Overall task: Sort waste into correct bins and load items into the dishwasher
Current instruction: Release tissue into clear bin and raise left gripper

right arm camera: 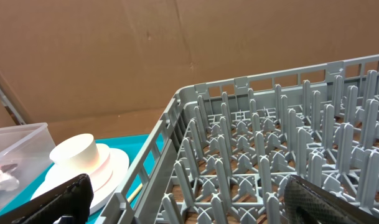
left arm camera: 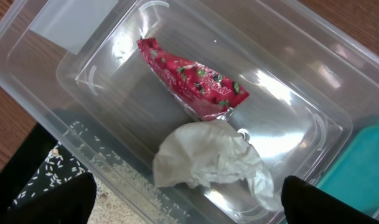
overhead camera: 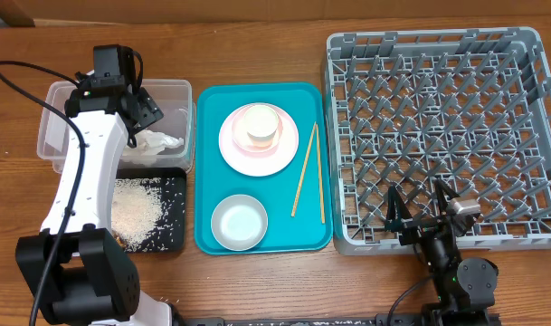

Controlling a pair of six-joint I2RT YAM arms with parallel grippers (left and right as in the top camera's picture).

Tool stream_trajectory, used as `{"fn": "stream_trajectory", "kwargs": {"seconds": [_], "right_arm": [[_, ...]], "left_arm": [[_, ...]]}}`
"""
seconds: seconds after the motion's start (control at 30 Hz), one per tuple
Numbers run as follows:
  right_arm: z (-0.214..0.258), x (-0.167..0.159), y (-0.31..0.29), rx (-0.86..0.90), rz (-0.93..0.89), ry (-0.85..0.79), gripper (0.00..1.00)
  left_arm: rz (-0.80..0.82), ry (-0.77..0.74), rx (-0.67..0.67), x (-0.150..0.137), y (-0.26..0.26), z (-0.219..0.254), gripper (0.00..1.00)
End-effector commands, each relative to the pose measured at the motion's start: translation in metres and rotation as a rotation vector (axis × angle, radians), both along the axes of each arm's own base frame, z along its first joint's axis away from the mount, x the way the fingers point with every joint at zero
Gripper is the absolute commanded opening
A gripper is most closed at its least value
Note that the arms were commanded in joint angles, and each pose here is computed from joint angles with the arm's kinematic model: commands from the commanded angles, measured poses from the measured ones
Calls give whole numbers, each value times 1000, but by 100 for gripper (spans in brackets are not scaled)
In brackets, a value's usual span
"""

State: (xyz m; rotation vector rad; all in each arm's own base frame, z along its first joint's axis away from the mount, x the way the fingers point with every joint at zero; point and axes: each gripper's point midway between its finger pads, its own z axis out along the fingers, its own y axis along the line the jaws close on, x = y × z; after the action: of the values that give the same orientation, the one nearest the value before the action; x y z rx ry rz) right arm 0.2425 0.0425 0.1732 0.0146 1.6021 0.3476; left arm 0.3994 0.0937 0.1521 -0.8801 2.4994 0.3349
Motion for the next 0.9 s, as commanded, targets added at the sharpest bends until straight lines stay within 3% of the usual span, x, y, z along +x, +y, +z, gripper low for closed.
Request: {"fn": "stream_trajectory", "kwargs": {"seconds": [0.0, 0.23, 0.43, 0.57, 0.87], "right_arm": [[-1, 0, 0, -3, -5, -6, 100], [-1, 0, 0, -3, -5, -6, 100], [-1, 0, 0, -3, -5, -6, 100], [-1, 0, -1, -3, -5, -7, 100], [-1, 0, -1, -3, -5, -7, 100]], "left_arm": [[5, -109, 41, 5, 7, 46, 99], [7, -283, 56, -6, 6, 120, 100], [41, -426, 4, -35, 15, 167, 100], [107, -473, -42, -53, 33, 178, 100], [135, -434, -51, -62, 41, 169, 100]]}}
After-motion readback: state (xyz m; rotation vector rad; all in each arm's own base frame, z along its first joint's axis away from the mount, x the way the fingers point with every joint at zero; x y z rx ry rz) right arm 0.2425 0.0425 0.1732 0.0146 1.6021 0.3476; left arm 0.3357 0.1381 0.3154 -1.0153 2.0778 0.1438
